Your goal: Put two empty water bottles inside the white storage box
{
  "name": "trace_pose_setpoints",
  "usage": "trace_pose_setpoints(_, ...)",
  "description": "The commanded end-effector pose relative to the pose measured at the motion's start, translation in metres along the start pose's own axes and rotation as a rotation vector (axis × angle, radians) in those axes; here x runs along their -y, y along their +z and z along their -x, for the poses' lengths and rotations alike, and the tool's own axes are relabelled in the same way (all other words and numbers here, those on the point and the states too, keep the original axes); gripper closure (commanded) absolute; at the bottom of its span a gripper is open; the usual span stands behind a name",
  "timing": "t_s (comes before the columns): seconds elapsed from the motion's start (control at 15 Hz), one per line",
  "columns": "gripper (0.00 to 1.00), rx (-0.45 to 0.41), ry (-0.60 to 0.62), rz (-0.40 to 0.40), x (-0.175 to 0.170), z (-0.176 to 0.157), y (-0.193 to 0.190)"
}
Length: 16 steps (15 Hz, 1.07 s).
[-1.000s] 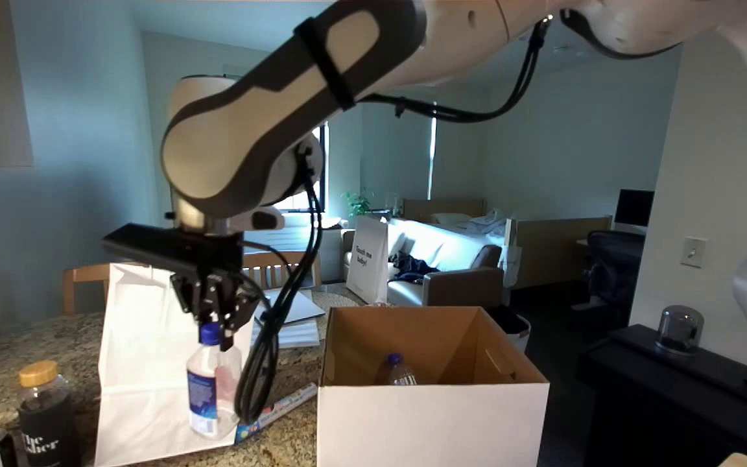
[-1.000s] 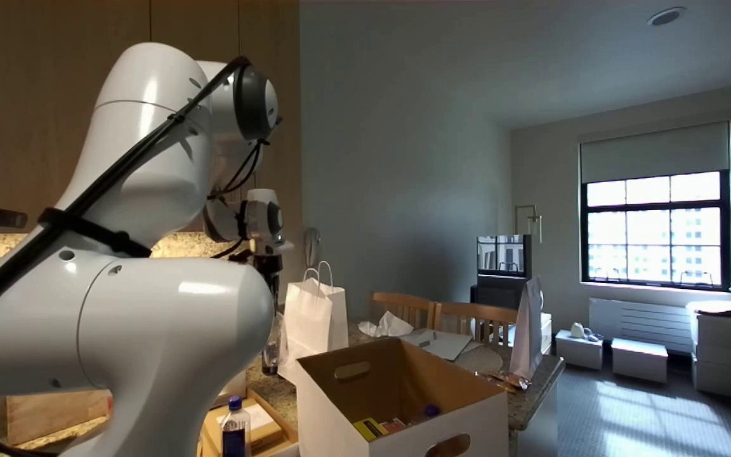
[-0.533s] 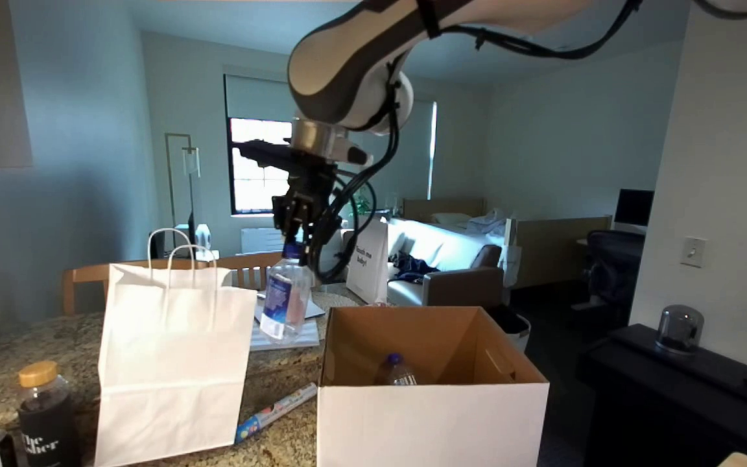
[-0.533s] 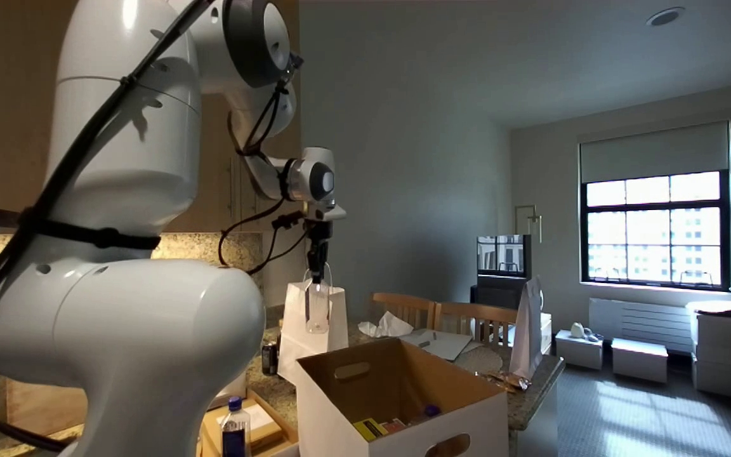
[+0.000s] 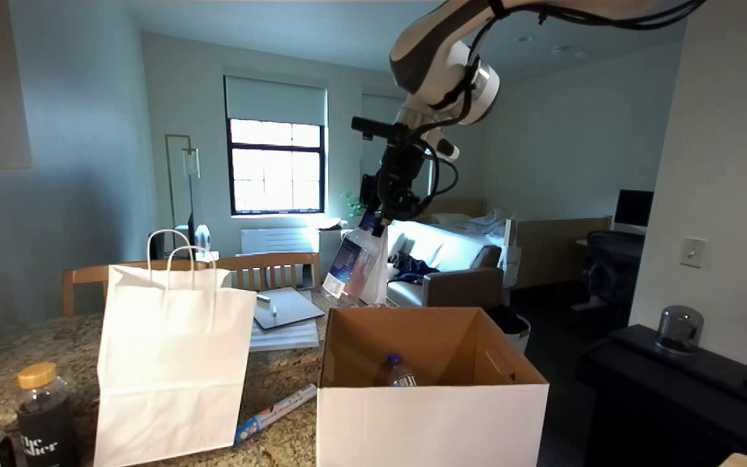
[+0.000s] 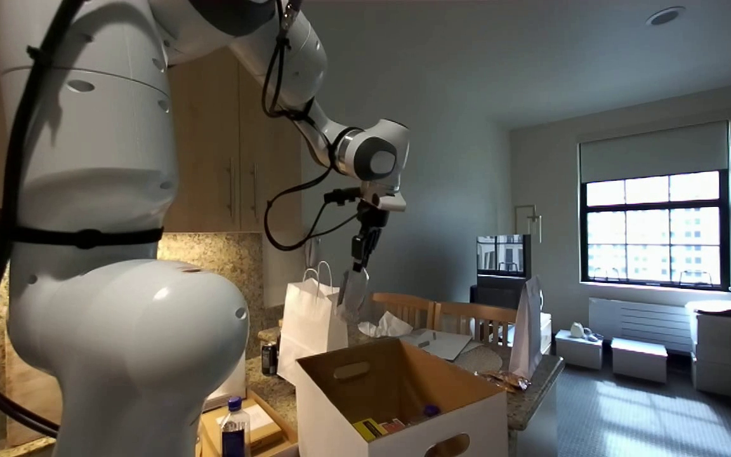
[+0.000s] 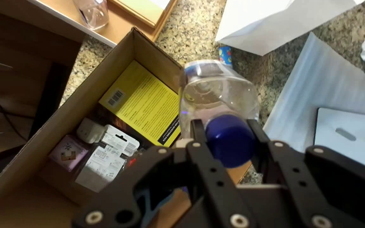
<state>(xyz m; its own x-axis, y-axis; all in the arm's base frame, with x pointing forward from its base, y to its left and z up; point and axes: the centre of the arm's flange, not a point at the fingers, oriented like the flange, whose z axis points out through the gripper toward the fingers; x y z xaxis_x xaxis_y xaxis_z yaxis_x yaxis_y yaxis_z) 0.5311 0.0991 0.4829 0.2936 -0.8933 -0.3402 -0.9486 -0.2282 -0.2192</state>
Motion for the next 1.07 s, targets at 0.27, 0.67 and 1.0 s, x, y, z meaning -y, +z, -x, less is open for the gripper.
trace_pose_setpoints(0.27,0.86,-0.059,0.316,0.103,-0.020,-0.036,0.057)
trace_pose_setpoints(0.67,0.86,-0.163,0.595,0.048,-0.042,-0.060,0.099)
trace_pose_setpoints(1.0,0.86,-0.221,0.623,0.077,-0.036,-0.038,0.160)
